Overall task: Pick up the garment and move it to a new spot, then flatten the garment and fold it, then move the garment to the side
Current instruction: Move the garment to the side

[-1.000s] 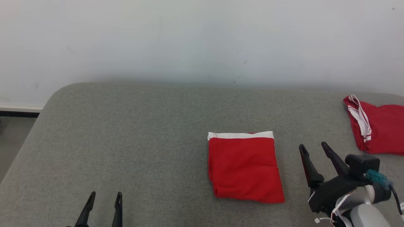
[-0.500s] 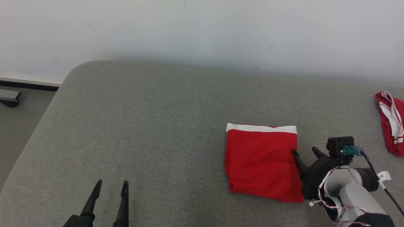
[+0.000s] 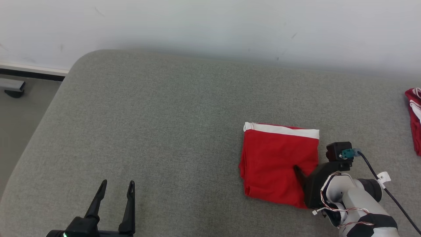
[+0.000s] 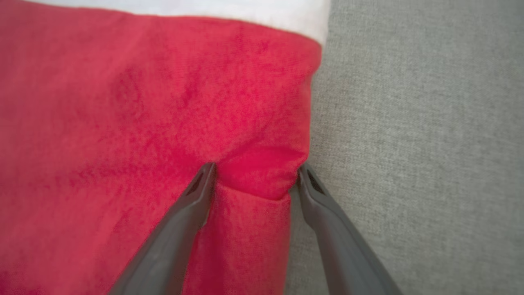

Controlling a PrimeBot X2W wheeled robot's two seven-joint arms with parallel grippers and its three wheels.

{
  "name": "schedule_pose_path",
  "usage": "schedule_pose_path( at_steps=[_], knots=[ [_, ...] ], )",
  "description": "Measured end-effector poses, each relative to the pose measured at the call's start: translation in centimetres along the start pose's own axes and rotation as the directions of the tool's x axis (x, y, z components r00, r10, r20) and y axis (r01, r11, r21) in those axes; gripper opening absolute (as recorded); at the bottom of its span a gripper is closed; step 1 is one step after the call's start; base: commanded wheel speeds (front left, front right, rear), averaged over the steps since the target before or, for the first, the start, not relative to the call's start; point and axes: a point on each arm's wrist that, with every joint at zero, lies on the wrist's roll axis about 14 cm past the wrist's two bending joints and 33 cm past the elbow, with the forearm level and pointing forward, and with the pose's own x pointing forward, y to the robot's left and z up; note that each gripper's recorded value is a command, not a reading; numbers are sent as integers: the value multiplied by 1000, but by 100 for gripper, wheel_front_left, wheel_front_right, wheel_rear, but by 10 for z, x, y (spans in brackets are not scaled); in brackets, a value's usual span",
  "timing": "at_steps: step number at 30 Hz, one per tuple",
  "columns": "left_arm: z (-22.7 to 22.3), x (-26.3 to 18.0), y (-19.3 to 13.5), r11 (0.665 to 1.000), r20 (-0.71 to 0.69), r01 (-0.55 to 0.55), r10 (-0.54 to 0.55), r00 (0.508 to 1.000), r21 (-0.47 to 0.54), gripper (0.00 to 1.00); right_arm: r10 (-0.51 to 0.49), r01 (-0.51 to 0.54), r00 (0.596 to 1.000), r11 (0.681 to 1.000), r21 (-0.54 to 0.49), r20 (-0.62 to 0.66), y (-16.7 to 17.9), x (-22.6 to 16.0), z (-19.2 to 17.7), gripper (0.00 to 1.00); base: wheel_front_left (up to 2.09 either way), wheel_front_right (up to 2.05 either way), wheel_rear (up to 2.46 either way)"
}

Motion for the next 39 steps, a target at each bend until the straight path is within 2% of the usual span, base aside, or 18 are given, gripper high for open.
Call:
schedule_pose_path(
  at_steps=[2, 3, 4, 11, 18, 29, 37, 39],
  knots=[
    [0, 0, 0, 1000, -1, 1, -1, 1000, -1, 100, 6, -5, 1000, 1000, 17, -18, 2, 1, -2, 100, 0, 0, 0],
    [0, 0, 0, 1000, -1, 1, -1, 1000, -1, 100, 9, -8, 1000, 1000, 26, -25, 4, 1, -3, 29, 0, 0, 0],
    [0, 0, -1, 1000, -1, 2, -2, 1000, -2, 100, 15, -14, 1000, 999, 43, -23, 5, 1, -2, 0, 0, 0, 0],
    [-2, 4, -5, 1000, -6, 13, -13, 1000, -5, 100, 19, -19, 1000, 1000, -2, -8, 3, -1, 7, 0, 0, 0, 0],
    [-5, 21, -15, 999, -10, 50, -50, 999, -3, 100, -34, 39, 999, 991, -130, 37, -35, -4, 43, 0, 0, 0, 0],
    [-9, 77, -52, 984, 5, 180, -180, 984, 10, 100, -149, 165, 985, 961, -221, 87, -118, -6, 102, 0, 0, 0, 0],
    [-18, 117, -83, 953, 21, 301, -302, 953, 42, 100, -266, 282, 959, 937, -208, 103, -189, -24, 117, 0, 0, 0, 0],
    [-25, 129, -96, 937, 24, 346, -347, 938, 45, 100, -338, 349, 937, 916, -200, 89, -224, -37, 113, 0, 0, 0, 0]
  ],
)
